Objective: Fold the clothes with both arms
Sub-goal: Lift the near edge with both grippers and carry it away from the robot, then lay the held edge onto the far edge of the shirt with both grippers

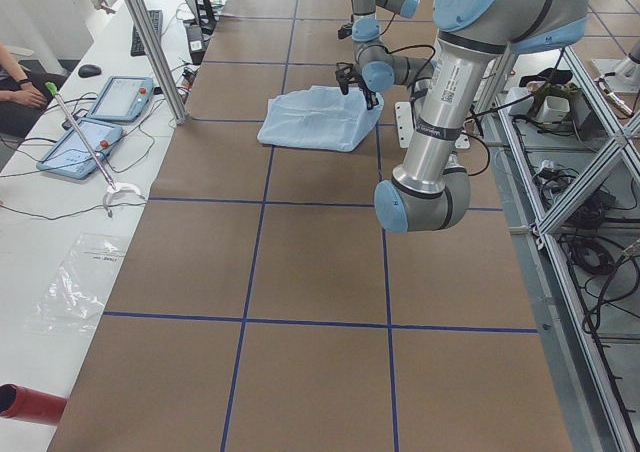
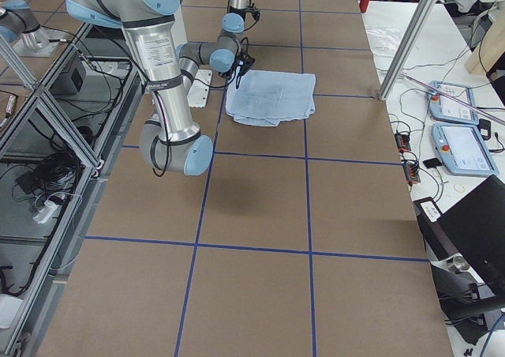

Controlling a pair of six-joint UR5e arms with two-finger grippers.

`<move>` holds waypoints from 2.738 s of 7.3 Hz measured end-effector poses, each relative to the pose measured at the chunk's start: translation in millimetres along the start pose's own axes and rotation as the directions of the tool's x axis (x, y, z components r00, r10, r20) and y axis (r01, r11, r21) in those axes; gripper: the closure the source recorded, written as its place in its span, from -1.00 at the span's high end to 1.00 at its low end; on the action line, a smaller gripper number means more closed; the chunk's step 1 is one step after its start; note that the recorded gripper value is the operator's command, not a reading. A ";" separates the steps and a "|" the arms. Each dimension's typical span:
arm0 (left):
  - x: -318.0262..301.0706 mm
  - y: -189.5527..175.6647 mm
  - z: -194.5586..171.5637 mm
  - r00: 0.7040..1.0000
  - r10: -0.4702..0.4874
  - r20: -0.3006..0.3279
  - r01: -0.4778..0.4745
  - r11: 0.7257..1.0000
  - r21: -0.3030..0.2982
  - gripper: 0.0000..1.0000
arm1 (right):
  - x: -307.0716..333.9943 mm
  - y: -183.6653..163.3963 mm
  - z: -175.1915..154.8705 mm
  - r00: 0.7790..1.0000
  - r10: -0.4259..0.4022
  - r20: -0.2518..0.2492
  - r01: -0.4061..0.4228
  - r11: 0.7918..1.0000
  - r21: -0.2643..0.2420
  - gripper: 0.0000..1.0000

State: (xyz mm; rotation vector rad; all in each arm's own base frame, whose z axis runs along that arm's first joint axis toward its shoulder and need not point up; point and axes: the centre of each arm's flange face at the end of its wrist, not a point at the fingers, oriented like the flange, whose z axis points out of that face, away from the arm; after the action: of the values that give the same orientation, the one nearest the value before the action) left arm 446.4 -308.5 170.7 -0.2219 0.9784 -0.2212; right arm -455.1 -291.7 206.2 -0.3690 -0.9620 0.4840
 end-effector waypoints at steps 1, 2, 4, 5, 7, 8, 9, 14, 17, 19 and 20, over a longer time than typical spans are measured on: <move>13.3 -34.4 -1.8 1.000 -0.013 -0.015 0.013 0.999 0.044 -1.00 | -7.7 -17.8 -1.8 1.000 -0.015 0.013 0.014 0.999 0.048 -1.00; 25.6 -66.4 -3.2 0.999 -0.025 -0.038 0.028 0.996 0.082 -1.00 | -19.3 -35.7 -0.6 0.999 -0.042 0.017 0.040 0.995 0.088 -1.00; 37.7 -114.8 -0.5 0.996 -0.043 -0.074 0.052 0.990 0.131 -1.00 | -49.8 -76.2 4.1 0.996 -0.092 0.004 0.090 0.984 0.153 -1.00; 40.0 -131.5 3.4 0.995 -0.047 -0.091 0.060 0.987 0.146 -1.00 | -63.9 -95.0 1.2 0.992 -0.123 -0.001 0.121 0.976 0.180 -1.00; 44.5 -169.3 11.1 0.990 -0.054 -0.128 0.077 0.981 0.179 -1.00 | -92.1 -135.6 -1.4 0.984 -0.174 -0.028 0.176 0.958 0.228 -1.00; 45.8 -193.7 16.6 0.988 -0.055 -0.143 0.083 0.977 0.198 -1.00 | -113.2 -154.0 4.0 0.982 -0.181 -0.049 0.188 0.952 0.243 -1.00; 45.4 -216.5 21.5 0.986 -0.056 -0.158 0.089 0.972 0.215 -1.00 | -132.6 -171.5 9.6 0.981 -0.184 -0.063 0.194 0.947 0.256 -1.00; 48.8 -277.1 60.8 0.985 -0.082 -0.154 0.118 0.964 0.239 -1.00 | -162.5 -249.3 50.3 0.976 -0.200 -0.086 0.216 0.932 0.290 -1.00; 45.2 -282.5 67.8 0.985 -0.084 -0.149 0.119 0.964 0.240 -1.00 | -172.6 -261.0 65.5 0.973 -0.223 -0.064 0.232 0.928 0.292 -0.68; 43.9 -284.0 67.4 0.985 -0.087 -0.149 0.122 0.963 0.241 0.54 | -172.7 -263.6 69.1 0.972 -0.225 -0.059 0.233 0.928 0.291 1.00; 42.6 -287.6 64.2 0.984 -0.094 -0.152 0.129 0.961 0.246 0.85 | -172.4 -263.9 69.6 0.973 -0.225 -0.058 0.232 0.928 0.290 1.00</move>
State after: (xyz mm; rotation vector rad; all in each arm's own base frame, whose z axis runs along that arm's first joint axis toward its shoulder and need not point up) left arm 498.7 -589.8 253.2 -0.0253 1.0655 -0.4683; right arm -537.0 -599.9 256.9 0.0091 -0.8802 0.4012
